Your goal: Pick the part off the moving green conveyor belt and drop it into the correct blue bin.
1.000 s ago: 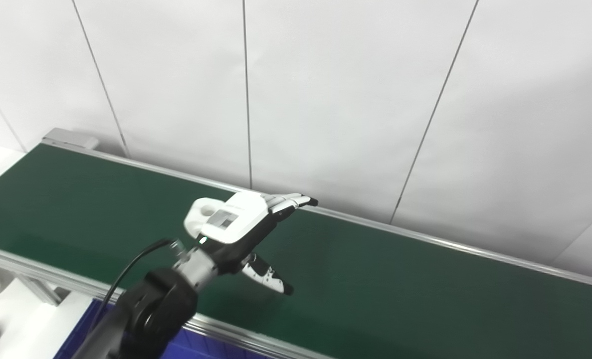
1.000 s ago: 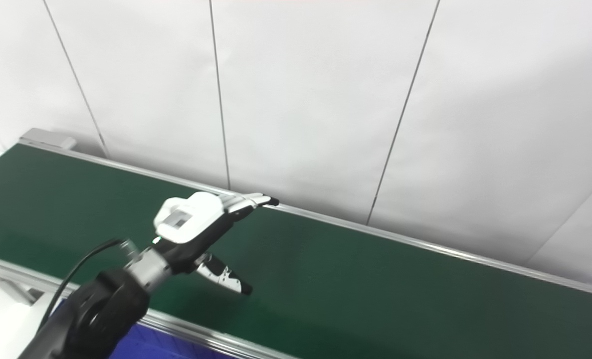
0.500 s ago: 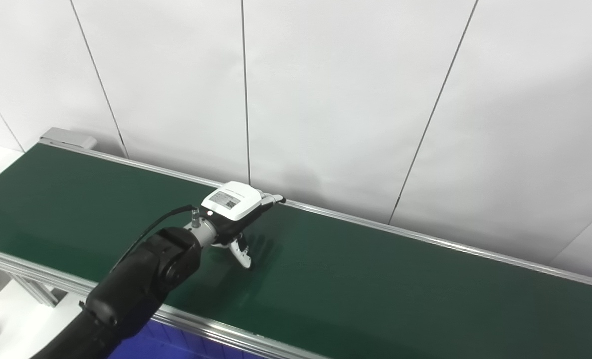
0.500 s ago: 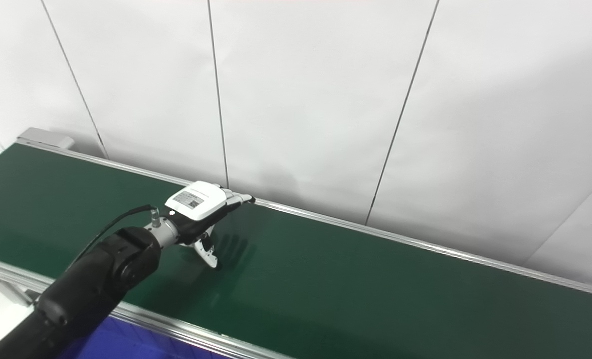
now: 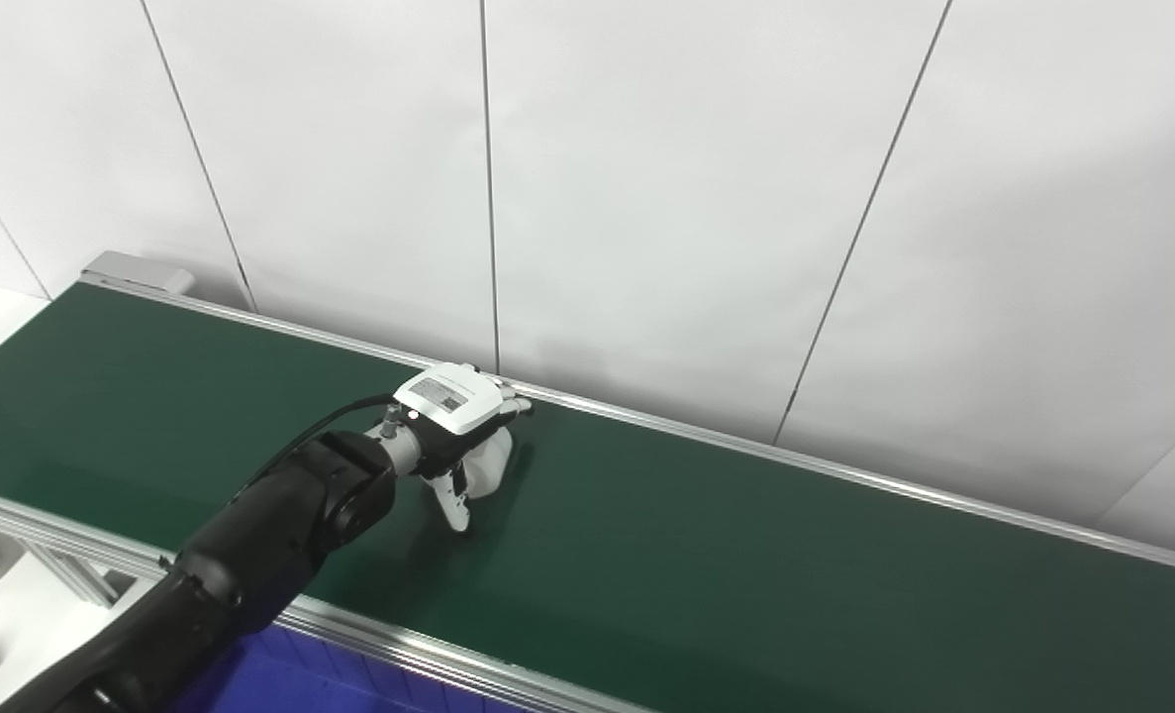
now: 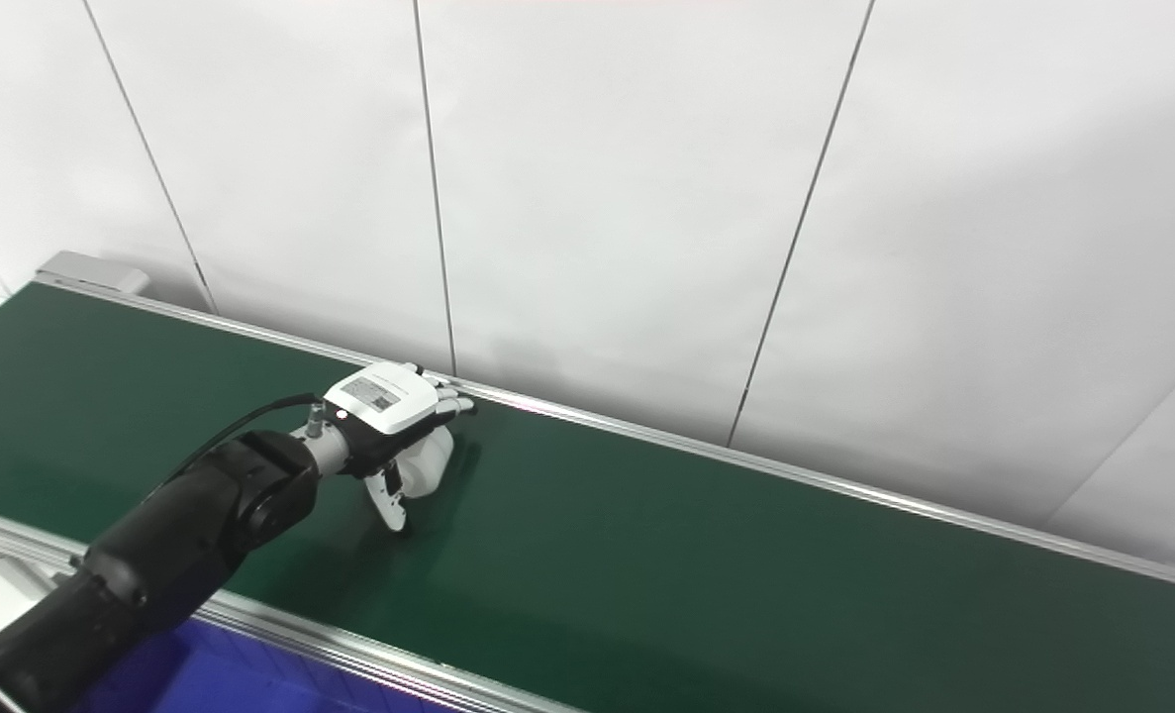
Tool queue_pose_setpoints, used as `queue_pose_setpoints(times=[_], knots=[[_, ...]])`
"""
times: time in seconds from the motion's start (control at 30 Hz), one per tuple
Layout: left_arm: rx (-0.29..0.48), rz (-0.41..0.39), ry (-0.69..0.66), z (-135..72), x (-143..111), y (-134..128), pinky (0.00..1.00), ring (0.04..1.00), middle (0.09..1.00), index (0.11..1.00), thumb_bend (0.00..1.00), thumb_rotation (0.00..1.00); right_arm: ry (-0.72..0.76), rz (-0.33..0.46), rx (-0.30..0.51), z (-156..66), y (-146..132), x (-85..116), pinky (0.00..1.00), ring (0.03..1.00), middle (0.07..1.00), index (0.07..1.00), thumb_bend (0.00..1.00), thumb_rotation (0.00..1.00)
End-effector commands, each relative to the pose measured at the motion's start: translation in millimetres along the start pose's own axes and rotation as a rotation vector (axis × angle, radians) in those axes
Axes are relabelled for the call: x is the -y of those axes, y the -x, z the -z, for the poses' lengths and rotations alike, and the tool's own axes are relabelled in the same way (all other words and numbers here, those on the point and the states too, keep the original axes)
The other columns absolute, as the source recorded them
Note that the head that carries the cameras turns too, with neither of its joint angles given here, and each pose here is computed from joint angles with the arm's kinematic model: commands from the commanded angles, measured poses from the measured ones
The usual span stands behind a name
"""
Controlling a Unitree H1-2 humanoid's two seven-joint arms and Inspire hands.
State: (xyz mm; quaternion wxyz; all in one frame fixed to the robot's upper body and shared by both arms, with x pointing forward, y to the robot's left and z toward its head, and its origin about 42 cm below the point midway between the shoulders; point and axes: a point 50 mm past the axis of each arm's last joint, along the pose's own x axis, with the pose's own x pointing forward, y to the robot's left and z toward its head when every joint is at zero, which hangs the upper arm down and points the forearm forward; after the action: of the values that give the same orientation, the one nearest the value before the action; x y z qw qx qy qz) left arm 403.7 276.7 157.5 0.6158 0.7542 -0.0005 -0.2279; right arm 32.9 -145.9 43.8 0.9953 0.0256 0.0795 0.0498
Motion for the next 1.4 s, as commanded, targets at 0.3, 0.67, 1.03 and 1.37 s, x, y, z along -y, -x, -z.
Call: queue_pose_setpoints(times=[0.3, 0.67, 1.03, 1.37], knots=[[0.050, -0.140, 0.104, 19, -23, -4, 0.37, 0.445, 0.486, 0.541, 0.60, 0.00, -0.011, -0.008, 0.054, -13, 6, -4, 0.97, 1.000, 1.000, 1.000, 0.84, 0.97], [0.126, -0.203, 0.178, 11, -7, -1, 0.25, 0.313, 0.410, 0.503, 0.52, 0.00, 0.000, -0.021, 0.051, -16, 8, -5, 0.97, 1.000, 1.000, 1.000, 0.83, 0.99], [0.239, -0.354, 0.170, -9, -51, 45, 0.32, 0.371, 0.441, 0.505, 0.52, 0.00, 0.004, -0.020, 0.052, -24, 9, -2, 0.98, 0.991, 1.000, 1.000, 0.83, 0.99], [0.305, -0.345, 0.188, -45, -92, 144, 0.28, 0.372, 0.486, 0.524, 0.50, 0.00, -0.015, -0.023, 0.063, -57, 12, 8, 1.00, 1.000, 1.000, 1.000, 0.80, 1.00]])
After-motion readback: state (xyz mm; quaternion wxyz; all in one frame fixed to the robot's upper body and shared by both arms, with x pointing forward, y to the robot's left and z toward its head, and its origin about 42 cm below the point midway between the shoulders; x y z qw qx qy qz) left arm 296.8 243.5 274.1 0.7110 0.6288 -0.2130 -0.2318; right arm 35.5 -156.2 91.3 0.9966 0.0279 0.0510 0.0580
